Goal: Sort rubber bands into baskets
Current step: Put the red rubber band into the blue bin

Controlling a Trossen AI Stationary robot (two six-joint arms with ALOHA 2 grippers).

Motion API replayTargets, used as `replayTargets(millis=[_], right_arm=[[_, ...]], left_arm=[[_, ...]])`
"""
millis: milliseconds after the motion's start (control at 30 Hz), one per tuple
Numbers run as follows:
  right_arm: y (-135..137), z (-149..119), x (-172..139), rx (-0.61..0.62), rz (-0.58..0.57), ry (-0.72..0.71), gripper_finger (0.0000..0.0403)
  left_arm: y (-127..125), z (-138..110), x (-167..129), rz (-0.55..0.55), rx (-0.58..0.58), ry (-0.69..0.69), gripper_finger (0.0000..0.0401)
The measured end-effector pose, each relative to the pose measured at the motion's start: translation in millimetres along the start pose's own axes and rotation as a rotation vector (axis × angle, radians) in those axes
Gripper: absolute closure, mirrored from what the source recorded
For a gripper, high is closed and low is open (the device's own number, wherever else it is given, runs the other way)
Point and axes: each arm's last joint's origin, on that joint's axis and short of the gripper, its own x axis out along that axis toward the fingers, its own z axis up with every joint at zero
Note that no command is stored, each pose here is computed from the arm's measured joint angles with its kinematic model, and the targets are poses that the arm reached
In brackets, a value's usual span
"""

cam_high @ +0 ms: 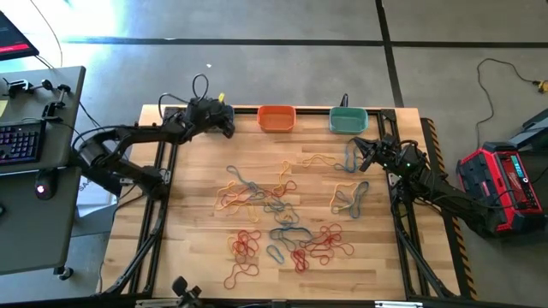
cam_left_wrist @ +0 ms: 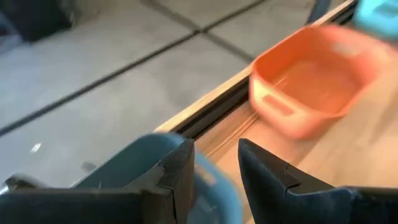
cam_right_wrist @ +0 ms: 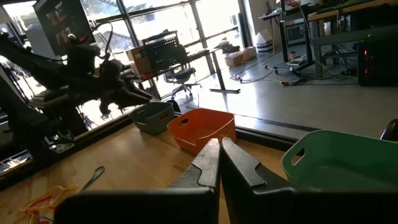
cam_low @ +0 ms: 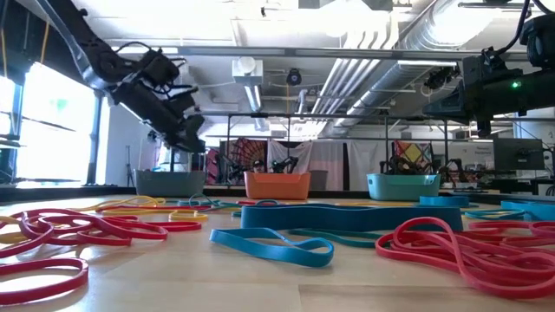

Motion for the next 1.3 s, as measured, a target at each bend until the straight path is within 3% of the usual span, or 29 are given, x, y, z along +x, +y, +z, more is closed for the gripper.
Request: replayTargets(millis=[133,367,733,1100,1300], right_arm=[[0.0,0.1,0.0,0.000,0.000,0.000,0.0402],[0.0,0.1,0.0,0.000,0.000,0.000,0.0402],[0.0,0.0,0.0,0.000,0.000,0.000,0.0402],[0.0,0.0,0.0,0.000,0.000,0.000,0.0402],[0.0,0.0,0.0,0.000,0.000,0.000,0.0402]], left_arm=[[-11.4,-6.7,-10.2,-0.047,0.009,-0.118,0.0283],[-39.5,-21.4,-32.6,-0.161,0.072,-0.200,0.0283],[-86.1,-40.3,-58.4,-0.482,0.157,-0.275,0.0284],[-115.3,-46.9,-73.3,-0.673,0.224,-0.273,0.0284],[-129.2,-59.5,-80.9,-0.758,0.268,-0.181,0.0284]])
